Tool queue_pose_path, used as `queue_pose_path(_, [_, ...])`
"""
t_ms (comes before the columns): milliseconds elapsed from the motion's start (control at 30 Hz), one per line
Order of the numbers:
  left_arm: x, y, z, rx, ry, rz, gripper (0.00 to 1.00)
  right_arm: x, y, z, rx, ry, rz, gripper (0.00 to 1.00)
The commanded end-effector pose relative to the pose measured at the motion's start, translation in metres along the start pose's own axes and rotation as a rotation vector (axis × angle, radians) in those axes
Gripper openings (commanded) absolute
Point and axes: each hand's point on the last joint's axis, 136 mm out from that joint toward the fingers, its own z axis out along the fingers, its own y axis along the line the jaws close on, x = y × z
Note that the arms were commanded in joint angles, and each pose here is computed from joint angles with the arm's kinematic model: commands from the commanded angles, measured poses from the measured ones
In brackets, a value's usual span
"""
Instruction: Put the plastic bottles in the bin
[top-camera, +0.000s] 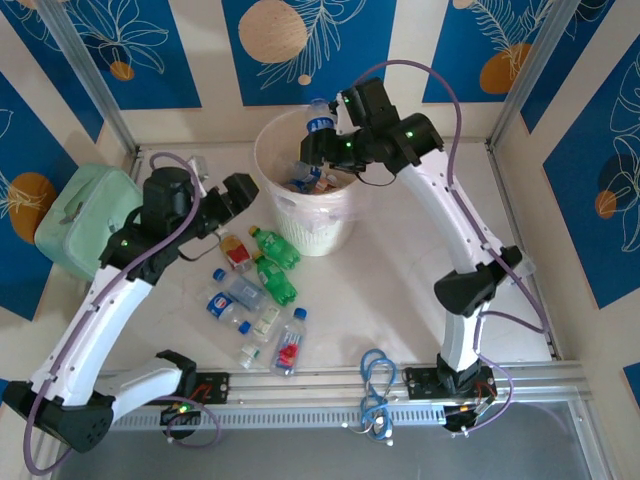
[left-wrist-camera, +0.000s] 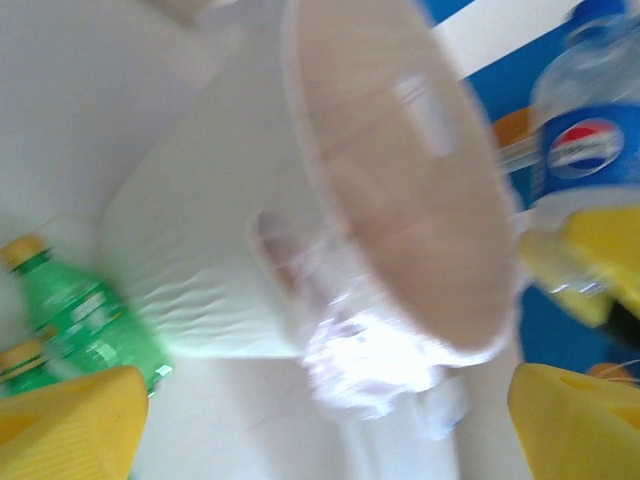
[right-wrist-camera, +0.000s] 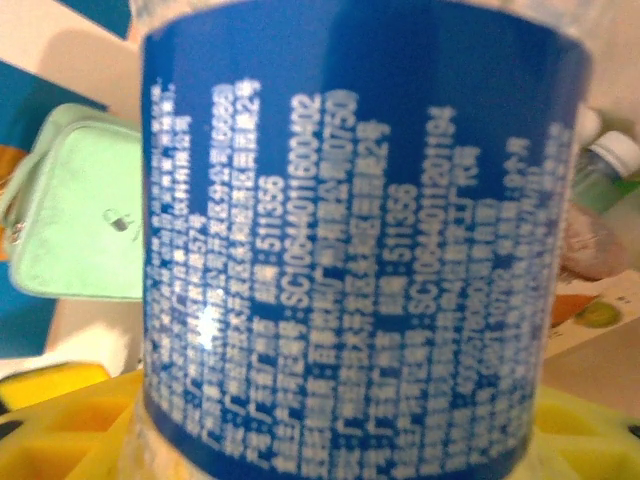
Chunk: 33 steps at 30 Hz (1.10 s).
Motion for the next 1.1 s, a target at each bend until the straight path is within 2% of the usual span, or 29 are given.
queue_pose_path(0, [0.010,0.033,-0.012,-0.127,0.004,0.047,0.91,-0.006,-0.027,-0.007,0.114,-0.004,-0.007,0.64])
queue_pose_path(100, [0.016,0.061,-0.020,-0.247,-0.002,0.055,0.91,-0.014,-0.044,-0.008,0.156,-0.020,0.029,0.76])
queue_pose_path(200, [0.022,0.086,-0.028,-0.363,0.007,0.061,0.91,-0.018,-0.045,-0.015,0.156,-0.041,0.035,0.82])
queue_pose_path(467, [0.038,0.125,-0.030,-0.490,0.055,0.003,0.89,-0.007,-0.011,-0.044,0.081,-0.070,-0.030,0.82])
queue_pose_path(667, [0.063,0.161,-0.030,-0.567,0.123,-0.102,0.82,0.037,0.039,-0.065,-0.021,-0.069,-0.164,0.80])
queue_pose_path(800, [0.082,0.184,-0.033,-0.619,0.154,-0.162,0.78,0.083,0.060,-0.069,-0.072,-0.027,-0.237,0.80])
queue_pose_path(1067, [0.103,0.220,-0.042,-0.750,0.178,-0.206,0.73,0.153,0.049,-0.049,-0.038,0.093,-0.249,0.79])
